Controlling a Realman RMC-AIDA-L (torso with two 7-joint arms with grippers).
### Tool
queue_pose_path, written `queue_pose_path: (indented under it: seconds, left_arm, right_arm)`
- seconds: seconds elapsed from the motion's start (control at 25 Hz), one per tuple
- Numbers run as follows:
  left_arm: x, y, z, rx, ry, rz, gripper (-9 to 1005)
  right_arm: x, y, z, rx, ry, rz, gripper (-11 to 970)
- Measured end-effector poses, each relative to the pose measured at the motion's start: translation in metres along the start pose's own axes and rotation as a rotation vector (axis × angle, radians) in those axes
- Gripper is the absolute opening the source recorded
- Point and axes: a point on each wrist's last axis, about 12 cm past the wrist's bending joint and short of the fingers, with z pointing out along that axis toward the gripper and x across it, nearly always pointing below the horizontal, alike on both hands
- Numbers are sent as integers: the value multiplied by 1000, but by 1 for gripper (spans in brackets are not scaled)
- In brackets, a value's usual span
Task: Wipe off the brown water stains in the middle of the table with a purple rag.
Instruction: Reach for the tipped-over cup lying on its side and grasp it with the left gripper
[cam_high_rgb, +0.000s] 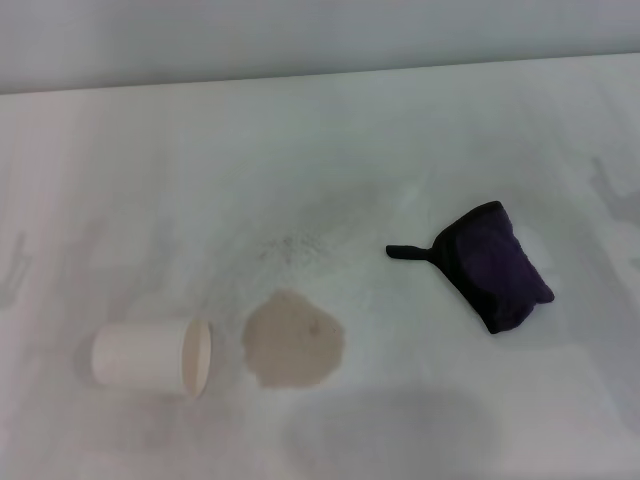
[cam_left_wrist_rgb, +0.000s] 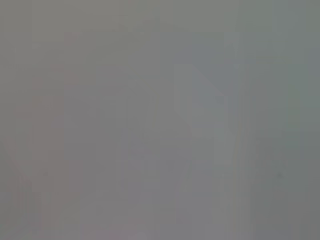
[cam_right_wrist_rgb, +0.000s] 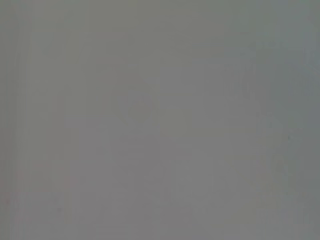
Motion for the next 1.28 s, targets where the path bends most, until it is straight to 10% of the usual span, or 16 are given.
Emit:
queue_pose_path:
  seconds: [0.44, 1.28]
  left_arm:
    - [-1, 0, 2, 27, -7, -27, 889]
    - [-11, 17, 58, 642, 393, -246, 889]
  right_arm:
    - [2, 3, -1, -5, 12, 11, 868]
    - [6, 15, 0, -18, 30, 48, 868]
